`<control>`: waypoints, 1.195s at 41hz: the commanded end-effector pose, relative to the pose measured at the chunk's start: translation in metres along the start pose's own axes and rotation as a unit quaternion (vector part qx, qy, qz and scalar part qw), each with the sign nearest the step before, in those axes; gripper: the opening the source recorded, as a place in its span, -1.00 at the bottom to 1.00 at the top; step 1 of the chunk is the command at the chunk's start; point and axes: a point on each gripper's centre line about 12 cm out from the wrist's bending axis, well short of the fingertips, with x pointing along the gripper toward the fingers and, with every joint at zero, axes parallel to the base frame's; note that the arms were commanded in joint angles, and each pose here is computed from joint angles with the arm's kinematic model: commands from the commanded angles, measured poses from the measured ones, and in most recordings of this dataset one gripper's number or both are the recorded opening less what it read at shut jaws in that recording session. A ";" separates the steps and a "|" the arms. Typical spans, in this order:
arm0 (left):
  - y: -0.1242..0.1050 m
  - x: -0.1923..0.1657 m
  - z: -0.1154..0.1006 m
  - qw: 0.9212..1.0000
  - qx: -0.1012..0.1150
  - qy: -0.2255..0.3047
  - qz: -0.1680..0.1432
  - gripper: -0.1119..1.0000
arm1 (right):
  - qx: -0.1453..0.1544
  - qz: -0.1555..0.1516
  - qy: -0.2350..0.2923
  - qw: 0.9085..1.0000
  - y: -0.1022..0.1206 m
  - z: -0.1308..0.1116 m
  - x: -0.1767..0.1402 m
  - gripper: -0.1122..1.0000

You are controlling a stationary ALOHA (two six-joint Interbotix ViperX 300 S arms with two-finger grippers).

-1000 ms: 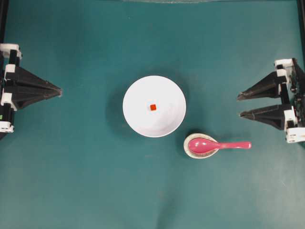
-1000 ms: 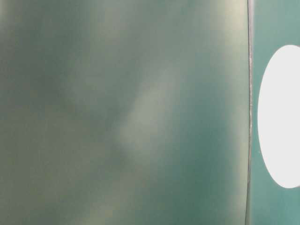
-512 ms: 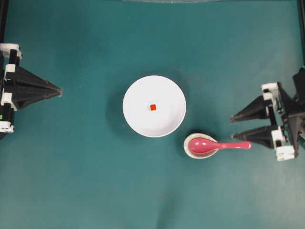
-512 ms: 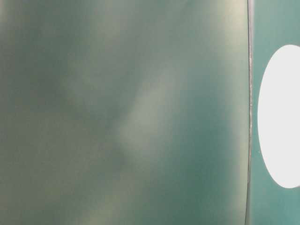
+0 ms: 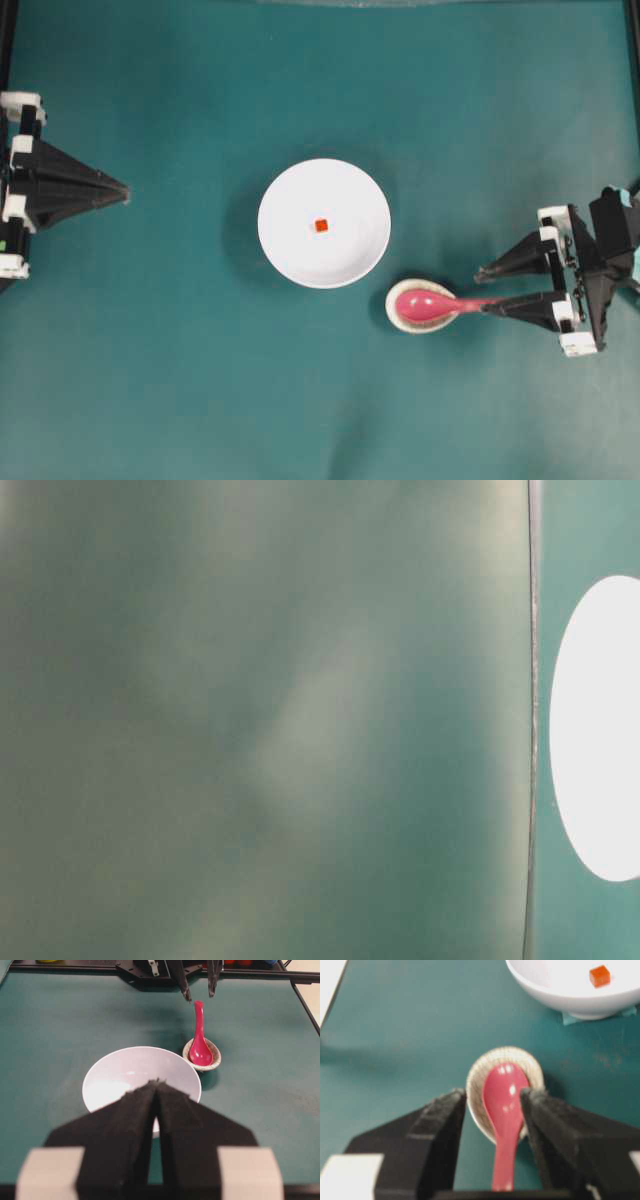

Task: Grip the spoon and scoop the red block from the bowl with right arm.
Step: 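Lower the right gripper around the pink spoon handle and close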

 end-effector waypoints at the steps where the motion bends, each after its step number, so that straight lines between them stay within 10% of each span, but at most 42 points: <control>1: 0.001 0.001 0.009 1.000 0.002 -0.010 0.002 -0.80 | -0.006 0.000 -0.008 1.000 0.001 -0.001 0.002 0.16; 22: 0.001 0.005 0.004 1.000 0.005 0.002 0.001 -0.80 | -0.049 -0.002 0.025 0.998 0.004 -0.029 0.014 0.16; 49: 0.001 0.006 0.002 1.000 0.009 0.005 0.001 -0.80 | -0.032 -0.029 0.057 0.997 0.000 -0.037 0.018 0.15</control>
